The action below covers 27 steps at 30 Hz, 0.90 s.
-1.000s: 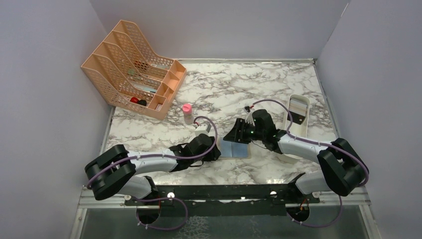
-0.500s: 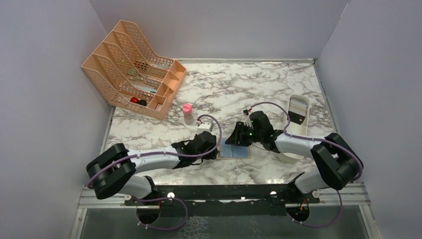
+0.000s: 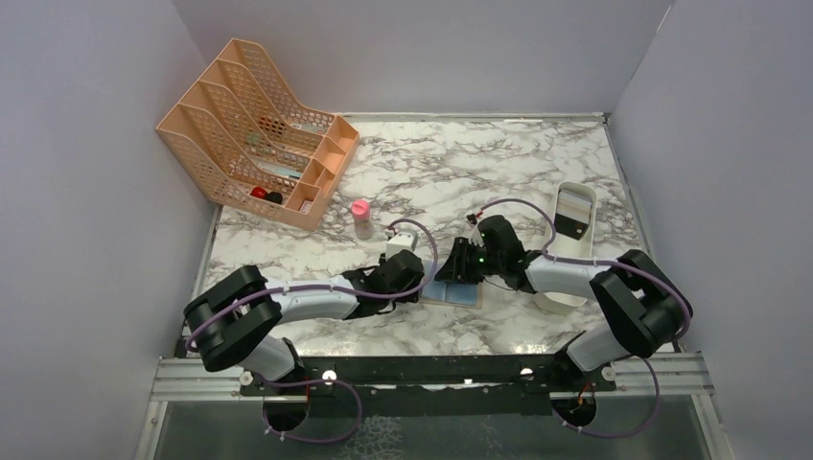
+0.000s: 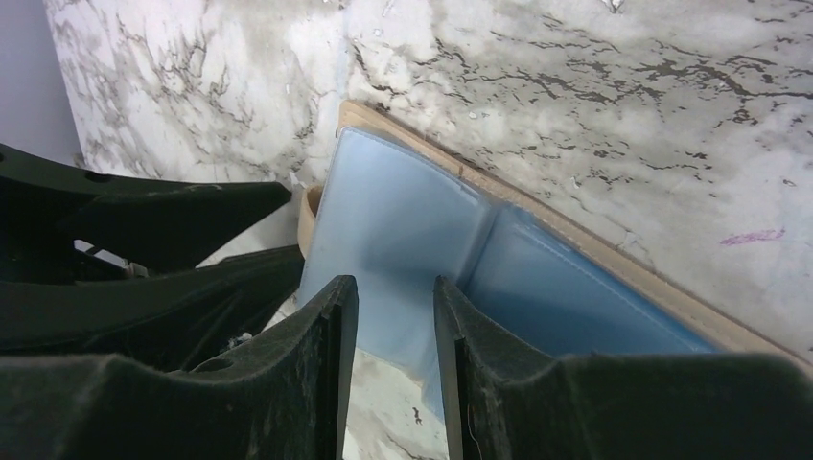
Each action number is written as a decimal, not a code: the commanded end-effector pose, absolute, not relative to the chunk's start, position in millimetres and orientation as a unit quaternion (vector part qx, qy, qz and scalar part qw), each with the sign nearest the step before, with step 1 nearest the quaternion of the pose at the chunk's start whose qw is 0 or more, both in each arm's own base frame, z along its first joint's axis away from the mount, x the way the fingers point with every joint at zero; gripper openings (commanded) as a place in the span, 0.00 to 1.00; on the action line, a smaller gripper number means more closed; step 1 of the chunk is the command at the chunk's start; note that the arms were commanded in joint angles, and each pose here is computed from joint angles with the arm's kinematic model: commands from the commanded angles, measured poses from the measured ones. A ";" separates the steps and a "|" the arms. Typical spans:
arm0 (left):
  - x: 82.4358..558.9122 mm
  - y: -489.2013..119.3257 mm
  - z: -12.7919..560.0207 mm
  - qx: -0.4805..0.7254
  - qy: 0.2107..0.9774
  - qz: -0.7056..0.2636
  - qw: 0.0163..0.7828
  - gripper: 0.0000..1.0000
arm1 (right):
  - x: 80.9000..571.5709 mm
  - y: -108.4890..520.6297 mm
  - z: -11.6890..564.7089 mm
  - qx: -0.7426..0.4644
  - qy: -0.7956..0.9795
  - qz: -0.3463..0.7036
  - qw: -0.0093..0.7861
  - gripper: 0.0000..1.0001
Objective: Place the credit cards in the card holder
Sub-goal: Open the card holder at the center of the board.
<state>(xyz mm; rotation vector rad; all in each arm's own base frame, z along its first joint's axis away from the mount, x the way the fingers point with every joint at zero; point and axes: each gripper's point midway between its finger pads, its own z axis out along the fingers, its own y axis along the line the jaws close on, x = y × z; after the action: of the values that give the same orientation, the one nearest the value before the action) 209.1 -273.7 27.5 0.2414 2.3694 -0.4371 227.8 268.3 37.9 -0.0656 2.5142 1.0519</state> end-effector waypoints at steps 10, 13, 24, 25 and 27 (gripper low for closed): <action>224.3 -241.9 44.2 -0.011 0.905 -0.164 0.393 0.48 | 217.6 262.4 10.4 -0.038 0.913 0.359 0.188 0.39; 225.5 -247.0 52.2 0.022 0.897 -0.176 0.404 0.47 | 215.6 261.0 8.7 -0.036 0.915 0.357 0.186 0.39; 214.0 -270.1 62.8 0.188 0.864 -0.214 0.416 0.48 | 212.7 260.7 13.5 -0.038 0.911 0.365 0.189 0.39; 213.8 -270.2 60.8 0.199 0.863 -0.209 0.416 0.48 | 212.9 261.1 14.4 -0.039 0.910 0.366 0.190 0.39; 214.7 -270.5 57.3 0.218 0.863 -0.193 0.414 0.48 | 212.8 262.5 15.8 -0.040 0.908 0.370 0.190 0.39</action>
<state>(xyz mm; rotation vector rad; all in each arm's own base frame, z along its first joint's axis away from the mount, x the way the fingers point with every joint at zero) 212.9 -258.8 51.0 0.3813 2.2238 -0.4982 227.0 269.3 27.9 -0.0873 2.5014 1.0644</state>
